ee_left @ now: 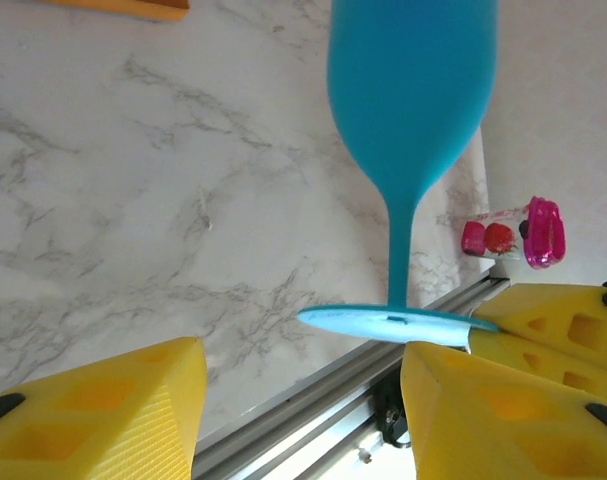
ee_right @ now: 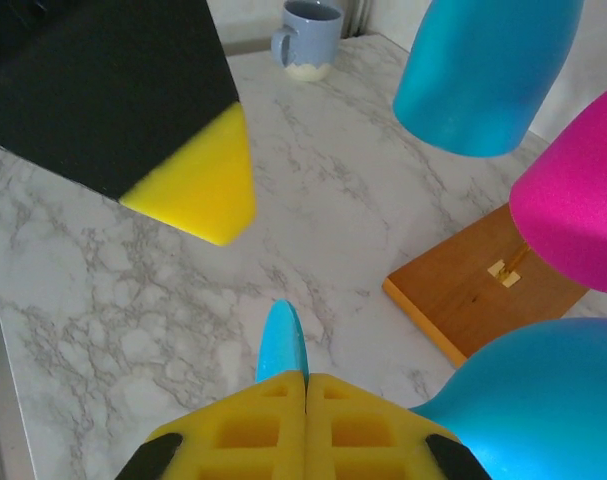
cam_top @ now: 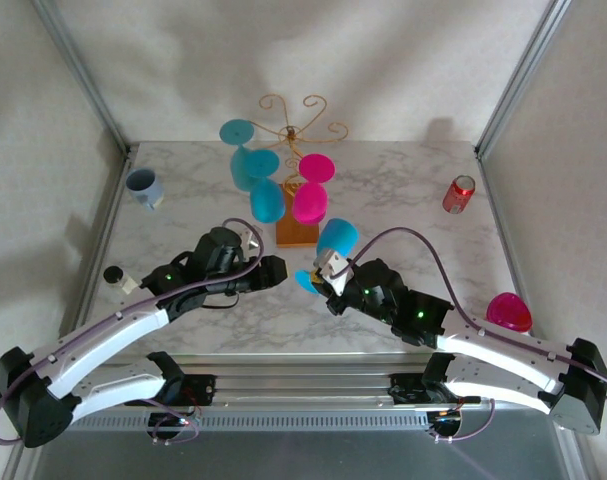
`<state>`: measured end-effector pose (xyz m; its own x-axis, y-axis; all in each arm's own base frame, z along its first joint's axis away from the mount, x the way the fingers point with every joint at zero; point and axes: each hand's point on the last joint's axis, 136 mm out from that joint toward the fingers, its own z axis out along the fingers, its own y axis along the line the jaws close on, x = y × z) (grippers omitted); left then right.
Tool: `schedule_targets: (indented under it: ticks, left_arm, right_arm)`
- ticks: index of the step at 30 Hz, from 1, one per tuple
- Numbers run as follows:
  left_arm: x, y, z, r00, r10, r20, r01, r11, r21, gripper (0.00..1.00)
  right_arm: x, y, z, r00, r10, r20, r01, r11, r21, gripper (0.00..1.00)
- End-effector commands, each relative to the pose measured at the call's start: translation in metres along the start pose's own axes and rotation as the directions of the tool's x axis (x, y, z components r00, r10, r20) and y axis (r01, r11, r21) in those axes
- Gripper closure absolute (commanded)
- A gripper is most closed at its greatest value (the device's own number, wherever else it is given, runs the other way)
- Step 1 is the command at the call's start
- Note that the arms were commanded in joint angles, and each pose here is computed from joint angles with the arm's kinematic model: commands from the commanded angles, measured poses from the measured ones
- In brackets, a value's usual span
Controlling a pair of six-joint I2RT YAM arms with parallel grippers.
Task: Take the wine glass off the wine glass rack
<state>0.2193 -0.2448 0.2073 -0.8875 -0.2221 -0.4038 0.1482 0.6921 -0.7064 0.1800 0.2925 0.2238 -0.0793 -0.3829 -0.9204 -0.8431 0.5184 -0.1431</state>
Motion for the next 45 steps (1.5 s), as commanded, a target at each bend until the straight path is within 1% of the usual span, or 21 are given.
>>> schedule_targets:
  ticks: [1, 4, 7, 11, 15, 17, 19, 22, 25, 28, 31, 34, 37, 40, 43, 45]
  left_arm:
    - [-0.006, -0.013, -0.003, 0.996, 0.077, 0.053, -0.08, 0.995, 0.067, 0.47]
    - [-0.012, -0.018, -0.009, 0.982, 0.153, 0.11, -0.163, 0.982, 0.091, 0.46]
    - [-0.012, -0.03, -0.013, 0.968, 0.204, 0.143, -0.226, 0.961, 0.159, 0.44]
    - [-0.006, -0.034, -0.004, 0.953, 0.271, 0.135, -0.294, 0.935, 0.199, 0.43]
    - [-0.003, -0.04, 0.0, 0.944, 0.302, 0.13, -0.325, 0.916, 0.234, 0.43]
    - [-0.001, -0.041, 0.0, 0.941, 0.317, 0.121, -0.338, 0.91, 0.241, 0.43]
    - [-0.001, -0.038, 0.0, 0.943, 0.315, 0.11, -0.332, 0.916, 0.224, 0.42]
    - [-0.001, -0.031, 0.002, 0.959, 0.274, 0.073, -0.283, 0.939, 0.195, 0.42]
    - [-0.001, -0.018, 0.005, 0.978, 0.207, 0.025, -0.208, 0.968, 0.138, 0.43]
    - [0.004, -0.006, 0.011, 0.99, 0.125, -0.058, -0.12, 0.989, 0.086, 0.43]
    - [0.013, -0.003, 0.017, 0.988, 0.064, -0.144, -0.055, 0.996, 0.066, 0.44]
    - [0.013, -0.002, 0.018, 0.982, 0.007, -0.186, 0.003, 0.999, 0.054, 0.44]
    - [0.01, -0.001, 0.015, 0.976, -0.041, -0.213, 0.052, 0.997, 0.048, 0.44]
    - [0.01, 0.005, 0.012, 0.968, -0.088, -0.236, 0.098, 0.995, 0.031, 0.44]
    - [0.015, 0.0, 0.014, 0.952, -0.138, -0.275, 0.163, 0.984, 0.07, 0.45]
    - [0.014, -0.001, 0.016, 0.948, -0.16, -0.276, 0.186, 0.98, 0.073, 0.45]
  right_arm:
    - [-0.011, 0.011, -0.005, 0.997, 0.047, 0.057, -0.044, 0.997, -0.057, 1.0]
    - [-0.014, 0.017, -0.01, 0.994, 0.093, 0.058, -0.087, 0.991, -0.097, 1.0]
    - [-0.015, 0.02, -0.014, 0.99, 0.13, 0.054, -0.122, 0.985, -0.126, 1.0]
    - [-0.016, 0.025, -0.019, 0.986, 0.16, 0.051, -0.151, 0.976, -0.157, 1.0]
    - [-0.014, 0.027, -0.021, 0.985, 0.169, 0.033, -0.161, 0.973, -0.167, 1.0]
    - [-0.014, 0.026, -0.022, 0.988, 0.155, 0.027, -0.148, 0.976, -0.162, 1.0]
    - [-0.01, 0.023, -0.022, 0.992, 0.123, 0.006, -0.121, 0.983, -0.139, 1.0]
    - [-0.007, 0.02, -0.022, 0.999, 0.028, -0.02, -0.03, 0.995, -0.096, 1.0]
    - [-0.005, 0.018, -0.023, 0.997, -0.063, -0.036, 0.06, 0.997, -0.057, 1.0]
    - [-0.005, 0.017, -0.02, 0.987, -0.154, -0.046, 0.153, 0.988, -0.022, 1.0]
    - [-0.006, 0.016, -0.019, 0.964, -0.262, -0.05, 0.264, 0.964, 0.037, 1.0]
    - [-0.011, 0.013, -0.017, 0.942, -0.333, -0.037, 0.335, 0.937, 0.1, 1.0]
    - [-0.015, 0.01, -0.016, 0.914, -0.405, -0.029, 0.404, 0.899, 0.167, 1.0]
    - [-0.013, 0.008, -0.012, 0.881, -0.47, -0.045, 0.468, 0.858, 0.213, 1.0]
    - [-0.014, 0.006, -0.008, 0.861, -0.508, -0.035, 0.499, 0.829, 0.255, 1.0]
    - [-0.014, 0.005, -0.007, 0.855, -0.517, -0.037, 0.506, 0.818, 0.274, 1.0]
